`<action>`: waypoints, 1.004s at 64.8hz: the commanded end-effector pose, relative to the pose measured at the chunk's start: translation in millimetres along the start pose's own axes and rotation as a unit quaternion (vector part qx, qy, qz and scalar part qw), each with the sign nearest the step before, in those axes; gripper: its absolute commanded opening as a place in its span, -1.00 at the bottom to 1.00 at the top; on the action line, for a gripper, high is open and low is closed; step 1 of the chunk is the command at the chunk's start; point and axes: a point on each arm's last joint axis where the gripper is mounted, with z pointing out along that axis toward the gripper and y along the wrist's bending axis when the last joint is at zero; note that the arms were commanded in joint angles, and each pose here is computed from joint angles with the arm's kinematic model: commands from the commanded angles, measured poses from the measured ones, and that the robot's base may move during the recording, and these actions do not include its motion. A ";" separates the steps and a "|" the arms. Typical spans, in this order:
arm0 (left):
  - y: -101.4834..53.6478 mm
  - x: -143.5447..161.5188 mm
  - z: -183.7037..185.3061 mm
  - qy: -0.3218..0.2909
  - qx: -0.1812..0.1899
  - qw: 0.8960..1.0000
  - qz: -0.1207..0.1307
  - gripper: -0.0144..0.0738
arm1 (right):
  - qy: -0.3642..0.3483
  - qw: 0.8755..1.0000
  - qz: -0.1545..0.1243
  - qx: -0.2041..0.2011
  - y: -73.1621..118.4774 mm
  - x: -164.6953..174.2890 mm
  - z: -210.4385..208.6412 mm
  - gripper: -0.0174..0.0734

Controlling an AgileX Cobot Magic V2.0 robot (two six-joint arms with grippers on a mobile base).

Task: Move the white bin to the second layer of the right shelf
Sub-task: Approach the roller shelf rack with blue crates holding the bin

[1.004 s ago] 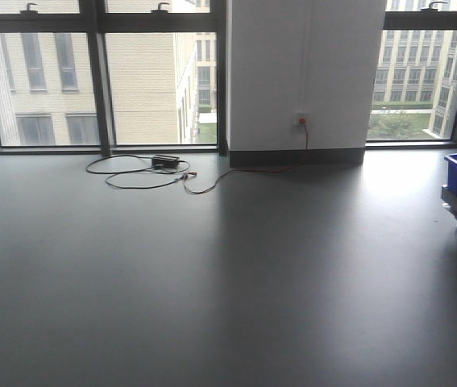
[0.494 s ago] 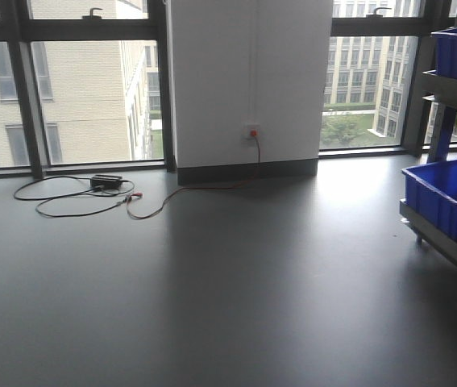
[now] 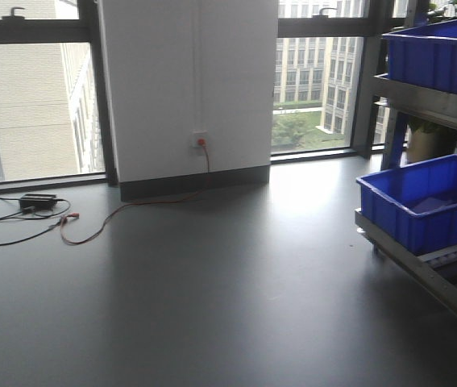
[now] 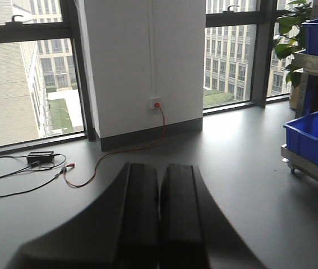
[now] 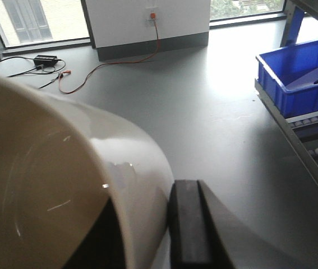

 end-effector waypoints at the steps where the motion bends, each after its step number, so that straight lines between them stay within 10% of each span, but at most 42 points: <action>1: 0.2 4.0 0.3 -0.031 -0.002 1.000 -0.005 -0.48 | -0.059 0.998 -0.002 -0.008 2.6 -17.9 -2.7 -0.50; 65: 0.2 4.0 0.3 -0.031 -0.002 1.000 -0.005 -0.48 | -0.059 0.998 -0.002 -0.008 2.6 -17.9 -2.7 -0.50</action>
